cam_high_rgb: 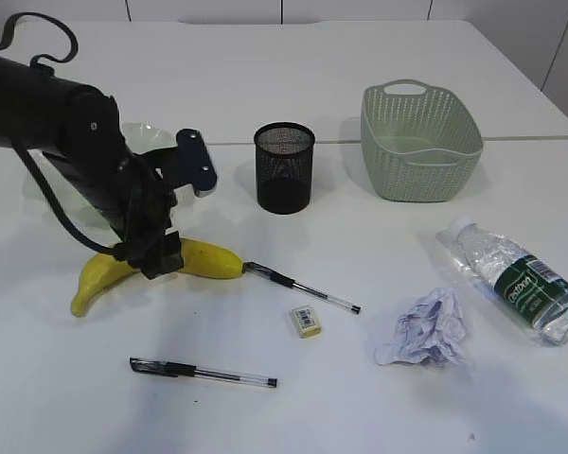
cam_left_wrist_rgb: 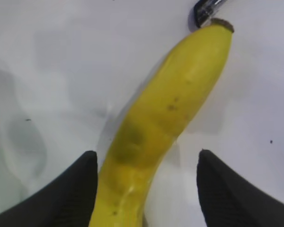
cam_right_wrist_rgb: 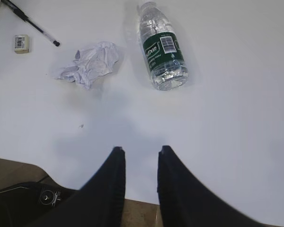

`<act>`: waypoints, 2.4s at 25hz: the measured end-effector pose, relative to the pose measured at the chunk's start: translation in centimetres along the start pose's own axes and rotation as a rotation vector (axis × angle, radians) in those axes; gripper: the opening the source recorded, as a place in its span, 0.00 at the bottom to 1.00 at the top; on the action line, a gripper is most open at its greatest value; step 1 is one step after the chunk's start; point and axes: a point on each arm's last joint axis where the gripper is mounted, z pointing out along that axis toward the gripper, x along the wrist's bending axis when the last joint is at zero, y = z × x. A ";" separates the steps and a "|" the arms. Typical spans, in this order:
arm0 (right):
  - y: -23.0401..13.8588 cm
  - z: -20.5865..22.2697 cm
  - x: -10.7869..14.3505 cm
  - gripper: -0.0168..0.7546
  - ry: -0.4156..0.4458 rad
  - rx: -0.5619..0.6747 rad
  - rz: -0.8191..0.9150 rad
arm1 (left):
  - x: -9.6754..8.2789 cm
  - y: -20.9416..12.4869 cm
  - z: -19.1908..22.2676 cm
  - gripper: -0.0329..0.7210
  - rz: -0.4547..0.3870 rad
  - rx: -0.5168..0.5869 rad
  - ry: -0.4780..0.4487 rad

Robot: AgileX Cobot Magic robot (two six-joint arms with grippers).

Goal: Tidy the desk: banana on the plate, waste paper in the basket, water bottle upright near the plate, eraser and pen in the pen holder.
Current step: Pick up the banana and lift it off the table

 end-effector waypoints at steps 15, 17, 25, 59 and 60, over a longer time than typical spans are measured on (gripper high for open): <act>0.0 0.0 0.0 0.25 0.000 0.000 -0.002 | 0.4 -0.2 0.0 0.65 0.021 -0.002 0.015; 0.0 0.0 0.0 0.25 0.000 0.000 -0.002 | 0.4 -0.2 0.0 0.65 0.032 -0.001 0.019; 0.0 0.0 0.0 0.25 0.000 0.000 -0.003 | 0.4 -0.2 0.5 0.65 0.050 -0.002 0.029; 0.0 0.0 0.0 0.25 0.000 0.000 -0.006 | 0.1 -0.5 1.5 0.62 0.046 0.013 0.009; 0.0 0.0 0.0 0.25 0.000 0.000 -0.006 | 0.1 -0.5 1.5 0.62 0.046 0.013 0.009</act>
